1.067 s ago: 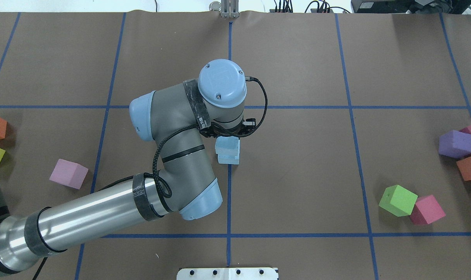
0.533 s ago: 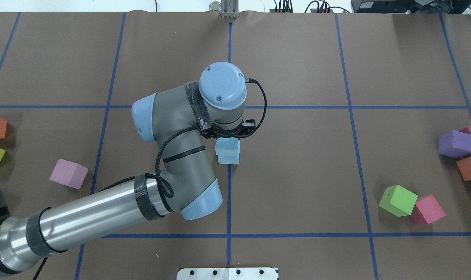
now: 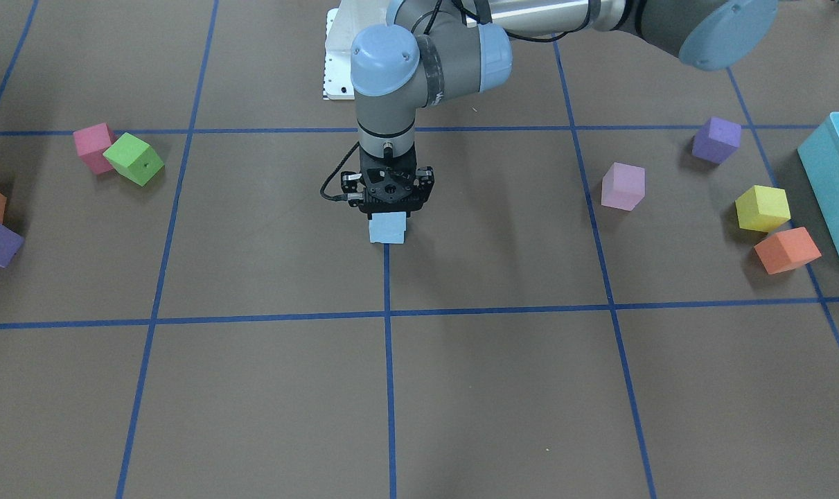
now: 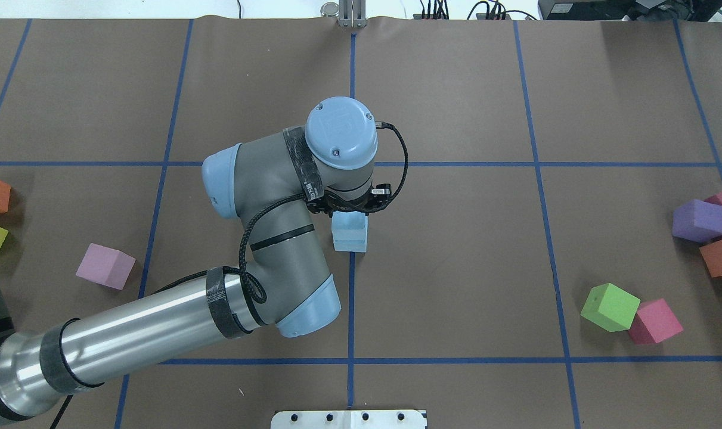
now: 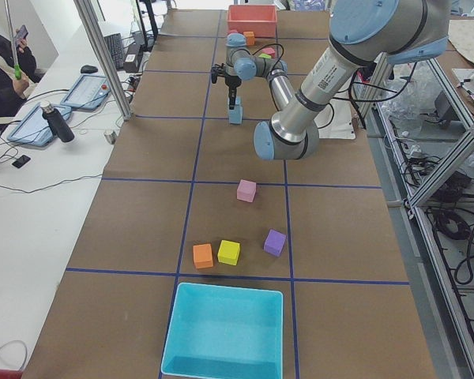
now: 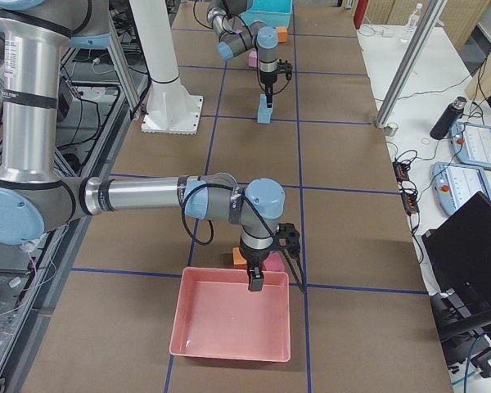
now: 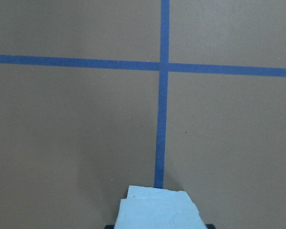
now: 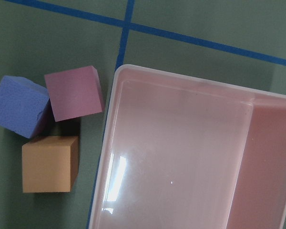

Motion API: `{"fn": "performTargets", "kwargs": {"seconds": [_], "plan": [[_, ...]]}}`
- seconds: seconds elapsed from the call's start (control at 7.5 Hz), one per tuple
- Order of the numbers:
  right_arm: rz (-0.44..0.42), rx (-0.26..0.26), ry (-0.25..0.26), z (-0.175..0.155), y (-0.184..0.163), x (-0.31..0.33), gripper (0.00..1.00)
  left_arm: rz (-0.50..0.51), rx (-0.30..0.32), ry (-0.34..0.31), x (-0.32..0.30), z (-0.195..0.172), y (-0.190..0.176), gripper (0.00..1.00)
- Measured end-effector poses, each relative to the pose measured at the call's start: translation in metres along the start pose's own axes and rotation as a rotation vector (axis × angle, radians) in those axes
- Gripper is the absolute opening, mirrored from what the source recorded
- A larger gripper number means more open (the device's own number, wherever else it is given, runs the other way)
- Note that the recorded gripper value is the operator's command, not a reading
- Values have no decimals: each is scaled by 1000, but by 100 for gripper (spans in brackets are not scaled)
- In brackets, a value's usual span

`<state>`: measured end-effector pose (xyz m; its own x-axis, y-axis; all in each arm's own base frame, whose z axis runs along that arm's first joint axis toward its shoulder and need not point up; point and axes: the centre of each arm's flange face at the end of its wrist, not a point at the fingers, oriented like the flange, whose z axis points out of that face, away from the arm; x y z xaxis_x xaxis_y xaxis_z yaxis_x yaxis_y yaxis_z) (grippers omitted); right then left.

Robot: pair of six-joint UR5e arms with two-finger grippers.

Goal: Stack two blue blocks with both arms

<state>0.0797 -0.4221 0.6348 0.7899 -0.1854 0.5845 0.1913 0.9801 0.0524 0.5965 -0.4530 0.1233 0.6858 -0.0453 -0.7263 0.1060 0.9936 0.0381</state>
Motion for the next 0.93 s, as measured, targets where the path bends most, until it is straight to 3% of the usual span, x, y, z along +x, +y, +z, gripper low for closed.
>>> {"fn": "performTargets", "kwargs": {"seconds": [0.4, 0.93], "plan": [[0, -1, 0, 0, 0, 0, 100, 10, 2, 13, 2, -6, 4, 97], [0, -1, 0, 0, 0, 0, 100, 72, 65, 55, -50, -81, -11, 97]]}}
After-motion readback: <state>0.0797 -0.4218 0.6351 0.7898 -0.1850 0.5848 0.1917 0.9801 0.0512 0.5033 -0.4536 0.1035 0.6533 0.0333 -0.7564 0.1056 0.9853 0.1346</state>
